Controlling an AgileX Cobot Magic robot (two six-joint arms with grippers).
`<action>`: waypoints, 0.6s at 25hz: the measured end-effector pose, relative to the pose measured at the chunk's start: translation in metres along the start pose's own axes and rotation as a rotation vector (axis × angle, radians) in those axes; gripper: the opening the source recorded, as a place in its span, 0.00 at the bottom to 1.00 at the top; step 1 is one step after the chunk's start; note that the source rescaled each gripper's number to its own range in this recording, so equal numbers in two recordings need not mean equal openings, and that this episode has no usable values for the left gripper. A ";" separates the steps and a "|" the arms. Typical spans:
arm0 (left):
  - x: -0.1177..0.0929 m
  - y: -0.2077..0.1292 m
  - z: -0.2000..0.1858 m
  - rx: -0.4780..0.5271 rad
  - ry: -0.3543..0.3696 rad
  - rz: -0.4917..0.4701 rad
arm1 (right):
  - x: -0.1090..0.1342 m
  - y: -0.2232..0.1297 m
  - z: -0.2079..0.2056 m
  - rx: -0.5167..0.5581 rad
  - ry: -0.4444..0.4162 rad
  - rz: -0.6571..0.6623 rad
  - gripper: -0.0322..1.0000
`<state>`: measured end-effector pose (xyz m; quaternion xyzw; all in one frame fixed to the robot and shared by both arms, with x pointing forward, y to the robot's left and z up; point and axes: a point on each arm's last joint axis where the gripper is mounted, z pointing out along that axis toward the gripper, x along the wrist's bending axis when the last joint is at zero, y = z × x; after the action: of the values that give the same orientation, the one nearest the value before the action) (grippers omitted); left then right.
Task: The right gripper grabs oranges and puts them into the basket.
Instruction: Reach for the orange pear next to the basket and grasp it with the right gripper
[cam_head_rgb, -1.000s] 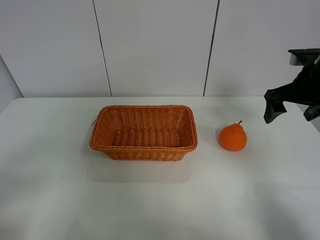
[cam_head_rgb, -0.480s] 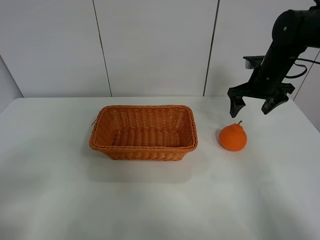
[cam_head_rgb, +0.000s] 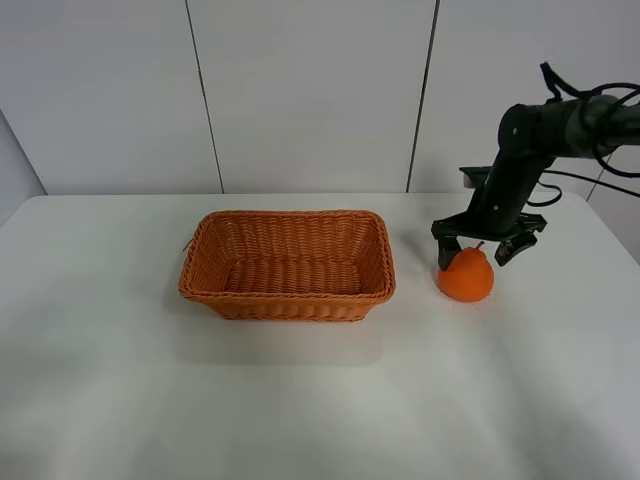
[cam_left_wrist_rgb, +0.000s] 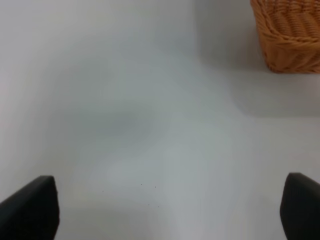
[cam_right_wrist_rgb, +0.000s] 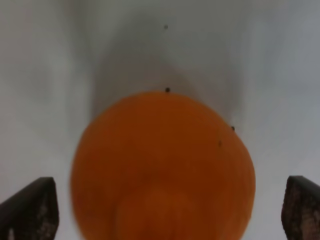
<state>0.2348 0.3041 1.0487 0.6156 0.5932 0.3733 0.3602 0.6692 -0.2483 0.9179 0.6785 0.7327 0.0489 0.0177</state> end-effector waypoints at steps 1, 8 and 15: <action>0.000 0.000 0.000 0.000 0.000 0.000 | -0.001 0.000 0.006 0.008 -0.004 0.001 0.98; 0.000 0.000 0.000 0.000 0.000 0.000 | -0.001 0.003 0.023 0.006 -0.002 0.007 0.97; 0.000 0.000 0.000 0.000 0.000 0.000 | 0.000 0.002 0.023 0.012 0.004 0.012 0.28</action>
<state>0.2348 0.3041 1.0487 0.6156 0.5932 0.3733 0.3602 0.6735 -0.2475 0.8952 0.6829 0.7289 0.0459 0.0120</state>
